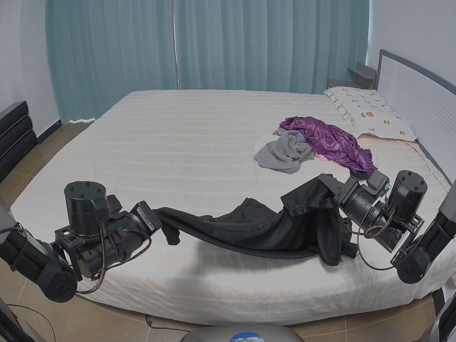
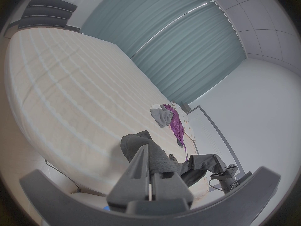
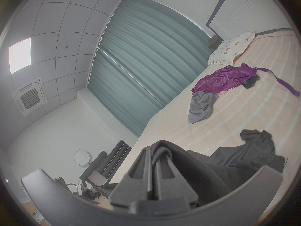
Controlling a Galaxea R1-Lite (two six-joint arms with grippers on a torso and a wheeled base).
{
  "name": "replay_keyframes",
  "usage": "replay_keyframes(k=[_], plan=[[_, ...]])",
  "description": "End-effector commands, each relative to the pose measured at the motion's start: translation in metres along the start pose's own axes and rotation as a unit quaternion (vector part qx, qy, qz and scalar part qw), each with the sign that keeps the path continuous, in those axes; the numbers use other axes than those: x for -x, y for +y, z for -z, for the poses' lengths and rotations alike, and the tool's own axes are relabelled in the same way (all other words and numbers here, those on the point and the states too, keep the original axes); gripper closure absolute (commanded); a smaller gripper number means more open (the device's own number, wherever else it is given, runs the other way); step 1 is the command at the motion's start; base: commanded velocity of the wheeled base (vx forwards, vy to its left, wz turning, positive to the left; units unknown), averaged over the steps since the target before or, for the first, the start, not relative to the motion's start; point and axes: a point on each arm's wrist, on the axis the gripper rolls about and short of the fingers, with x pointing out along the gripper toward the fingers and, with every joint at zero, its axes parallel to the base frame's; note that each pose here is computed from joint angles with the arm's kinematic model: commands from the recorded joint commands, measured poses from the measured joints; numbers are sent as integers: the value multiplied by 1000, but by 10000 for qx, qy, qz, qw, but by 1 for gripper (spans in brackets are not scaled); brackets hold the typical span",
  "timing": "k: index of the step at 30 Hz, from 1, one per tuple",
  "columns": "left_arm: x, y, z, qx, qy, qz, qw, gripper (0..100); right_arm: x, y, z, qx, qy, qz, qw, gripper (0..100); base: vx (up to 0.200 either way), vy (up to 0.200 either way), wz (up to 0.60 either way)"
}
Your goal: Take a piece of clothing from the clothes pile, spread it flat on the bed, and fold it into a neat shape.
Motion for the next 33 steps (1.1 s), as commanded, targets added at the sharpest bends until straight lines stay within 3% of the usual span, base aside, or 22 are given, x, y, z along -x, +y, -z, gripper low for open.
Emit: replay_keyframes(k=[1, 28, 33], plan=[[-1, 1, 0, 2, 6, -12, 10000, 100, 0, 0, -1, 0, -13, -1, 10000, 100, 0, 200, 0], [-2, 1, 1, 1, 16, -24, 10000, 100, -2, -6, -2, -7, -62, 48, 10000, 100, 0, 200, 0], [-1, 1, 0, -6, -6, -22, 10000, 100, -2, -6, -2, -8, -57, 53, 10000, 100, 0, 0, 0]])
